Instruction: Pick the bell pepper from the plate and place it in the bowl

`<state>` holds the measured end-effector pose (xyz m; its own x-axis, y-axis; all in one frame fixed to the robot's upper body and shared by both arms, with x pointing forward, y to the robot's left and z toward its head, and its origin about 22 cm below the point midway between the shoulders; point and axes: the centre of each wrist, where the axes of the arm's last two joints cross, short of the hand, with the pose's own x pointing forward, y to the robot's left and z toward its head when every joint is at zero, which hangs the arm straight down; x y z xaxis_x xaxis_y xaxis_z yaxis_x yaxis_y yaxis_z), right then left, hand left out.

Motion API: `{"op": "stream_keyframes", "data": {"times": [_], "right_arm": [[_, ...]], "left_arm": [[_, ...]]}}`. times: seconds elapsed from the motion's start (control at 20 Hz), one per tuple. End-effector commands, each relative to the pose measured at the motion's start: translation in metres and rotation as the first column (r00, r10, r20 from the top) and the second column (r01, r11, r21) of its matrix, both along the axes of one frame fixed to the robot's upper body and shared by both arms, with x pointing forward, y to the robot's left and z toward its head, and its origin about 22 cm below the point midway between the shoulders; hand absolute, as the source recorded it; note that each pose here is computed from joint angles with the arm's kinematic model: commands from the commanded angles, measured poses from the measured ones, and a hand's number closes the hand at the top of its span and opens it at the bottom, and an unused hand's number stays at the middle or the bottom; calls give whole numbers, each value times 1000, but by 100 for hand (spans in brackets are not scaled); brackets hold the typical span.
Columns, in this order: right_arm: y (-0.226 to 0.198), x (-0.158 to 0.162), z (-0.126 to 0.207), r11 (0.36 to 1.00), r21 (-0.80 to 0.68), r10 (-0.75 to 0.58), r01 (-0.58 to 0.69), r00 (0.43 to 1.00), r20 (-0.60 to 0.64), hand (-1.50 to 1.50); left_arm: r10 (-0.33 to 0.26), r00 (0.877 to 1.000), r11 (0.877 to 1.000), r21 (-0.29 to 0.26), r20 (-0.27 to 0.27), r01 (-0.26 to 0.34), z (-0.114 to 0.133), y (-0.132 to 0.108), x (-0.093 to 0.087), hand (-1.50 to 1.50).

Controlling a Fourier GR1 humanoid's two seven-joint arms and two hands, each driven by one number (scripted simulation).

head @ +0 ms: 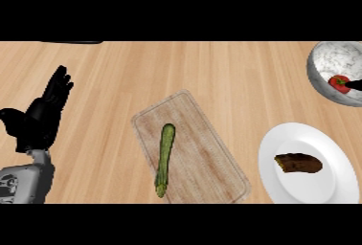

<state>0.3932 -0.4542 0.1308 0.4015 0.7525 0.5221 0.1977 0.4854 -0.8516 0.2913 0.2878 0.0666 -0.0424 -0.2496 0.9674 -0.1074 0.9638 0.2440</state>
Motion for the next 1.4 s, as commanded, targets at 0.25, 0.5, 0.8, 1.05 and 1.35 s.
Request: {"op": "stream_keyframes", "data": {"times": [0.25,0.5,0.8,1.05,1.35], "right_arm": [[-11,-4,12,895,439,-135,-78,891,434,-150],[-68,-50,12,817,566,-224,-114,841,493,-150],[-103,-99,-16,806,586,-227,-89,867,444,-150],[-143,-149,0,761,626,-208,-169,851,482,-150],[-159,-179,-1,724,635,-146,-269,840,523,-150]], "left_arm": [[25,1000,1000,-13,-15,-26,-9,0,-1,0],[21,1000,1000,-2,-14,-21,4,4,-6,0],[16,1000,1000,-2,-19,-16,-5,4,-12,0],[40,999,999,-3,-15,-40,-14,15,-17,0],[32,999,999,-17,-8,-32,0,16,-14,0]]}}
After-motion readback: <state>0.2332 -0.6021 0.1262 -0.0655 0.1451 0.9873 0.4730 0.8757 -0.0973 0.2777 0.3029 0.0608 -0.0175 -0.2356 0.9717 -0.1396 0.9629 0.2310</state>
